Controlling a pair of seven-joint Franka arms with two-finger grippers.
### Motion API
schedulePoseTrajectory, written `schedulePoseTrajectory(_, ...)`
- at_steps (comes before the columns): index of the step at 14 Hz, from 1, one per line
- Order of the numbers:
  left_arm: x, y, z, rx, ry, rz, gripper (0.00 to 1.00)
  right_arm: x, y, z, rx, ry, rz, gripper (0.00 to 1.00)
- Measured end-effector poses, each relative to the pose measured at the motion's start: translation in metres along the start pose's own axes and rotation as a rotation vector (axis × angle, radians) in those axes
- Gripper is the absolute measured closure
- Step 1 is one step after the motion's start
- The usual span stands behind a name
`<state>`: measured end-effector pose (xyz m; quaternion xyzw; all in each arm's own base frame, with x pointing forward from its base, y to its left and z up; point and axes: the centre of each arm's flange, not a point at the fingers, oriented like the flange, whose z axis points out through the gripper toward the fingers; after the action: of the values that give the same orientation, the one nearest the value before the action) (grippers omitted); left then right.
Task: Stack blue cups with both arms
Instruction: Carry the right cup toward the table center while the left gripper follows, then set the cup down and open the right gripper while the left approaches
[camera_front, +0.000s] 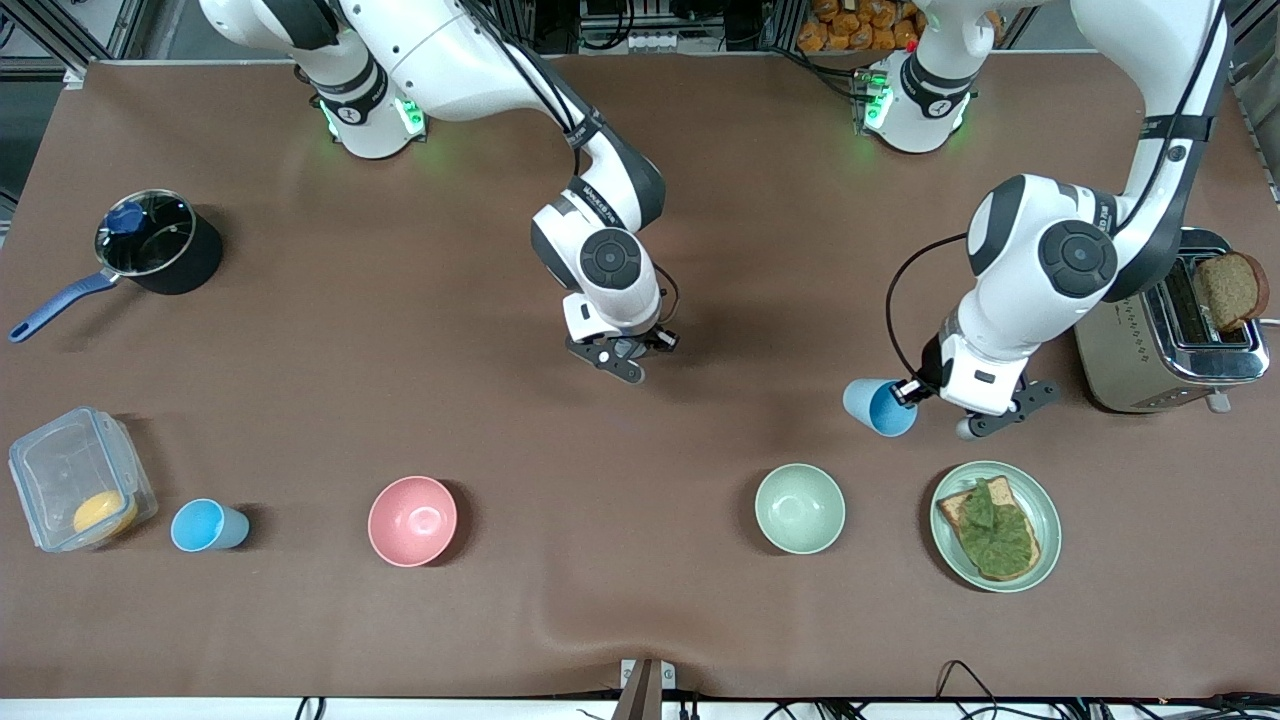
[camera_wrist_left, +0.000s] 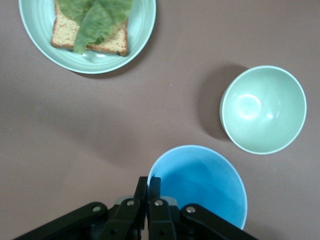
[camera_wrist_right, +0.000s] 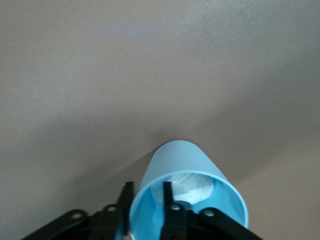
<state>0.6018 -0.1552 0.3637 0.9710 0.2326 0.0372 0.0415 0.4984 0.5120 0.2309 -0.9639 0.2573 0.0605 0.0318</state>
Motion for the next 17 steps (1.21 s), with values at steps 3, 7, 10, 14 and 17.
schedulePoseTrajectory(3, -0.001, 0.006, -0.004, -0.008, 0.006, -0.031, 0.96, 0.003, -0.009, -0.023, 0.014, 0.006, -0.003, 0.31)
schedulePoseTrajectory(7, -0.032, 0.038, -0.004, -0.015, -0.001, -0.033, 0.96, 0.039, -0.001, -0.1, -0.023, -0.007, -0.072, 0.0)
schedulePoseTrajectory(10, -0.067, 0.069, -0.008, -0.017, -0.008, -0.064, 0.96, 0.103, 0.041, -0.178, -0.02, -0.021, -0.155, 0.0)
schedulePoseTrajectory(14, -0.133, 0.124, -0.018, -0.036, -0.008, -0.122, 0.96, 0.198, 0.127, -0.247, -0.018, -0.05, -0.209, 0.0)
schedulePoseTrajectory(17, -0.194, 0.165, -0.022, -0.032, 0.026, -0.154, 0.96, 0.257, 0.2, -0.28, -0.019, -0.088, -0.33, 0.0)
